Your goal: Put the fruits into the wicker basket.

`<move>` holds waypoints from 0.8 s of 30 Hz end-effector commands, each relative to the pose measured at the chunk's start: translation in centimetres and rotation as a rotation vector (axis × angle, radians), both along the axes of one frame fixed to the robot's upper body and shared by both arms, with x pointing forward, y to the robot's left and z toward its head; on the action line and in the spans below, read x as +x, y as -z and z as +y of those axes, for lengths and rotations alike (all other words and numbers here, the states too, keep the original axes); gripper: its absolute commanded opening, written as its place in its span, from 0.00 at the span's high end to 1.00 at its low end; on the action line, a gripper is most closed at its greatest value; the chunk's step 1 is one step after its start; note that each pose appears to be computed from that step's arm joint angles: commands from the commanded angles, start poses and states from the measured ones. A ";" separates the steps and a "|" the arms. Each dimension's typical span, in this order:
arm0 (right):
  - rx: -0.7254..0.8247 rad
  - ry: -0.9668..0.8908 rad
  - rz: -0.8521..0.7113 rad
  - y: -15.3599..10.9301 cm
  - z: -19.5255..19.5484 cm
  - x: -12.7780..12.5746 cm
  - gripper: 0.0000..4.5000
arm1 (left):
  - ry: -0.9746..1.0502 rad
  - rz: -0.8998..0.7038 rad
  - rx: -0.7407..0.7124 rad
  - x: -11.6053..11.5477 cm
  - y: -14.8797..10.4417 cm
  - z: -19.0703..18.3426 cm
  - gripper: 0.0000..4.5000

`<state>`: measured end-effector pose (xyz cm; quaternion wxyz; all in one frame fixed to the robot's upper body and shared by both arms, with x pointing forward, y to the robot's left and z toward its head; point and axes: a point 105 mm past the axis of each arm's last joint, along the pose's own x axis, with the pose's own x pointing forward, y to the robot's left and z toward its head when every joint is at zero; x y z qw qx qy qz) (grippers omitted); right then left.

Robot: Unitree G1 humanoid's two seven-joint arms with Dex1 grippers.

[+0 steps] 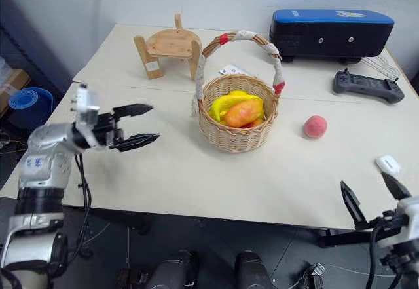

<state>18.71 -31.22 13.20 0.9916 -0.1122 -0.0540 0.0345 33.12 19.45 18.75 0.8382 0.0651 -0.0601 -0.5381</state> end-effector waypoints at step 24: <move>0.151 0.119 0.319 -2.5 3.8 21.8 0.00 | 0.242 -0.126 -0.070 -1.1 -4.5 -7.2 0.01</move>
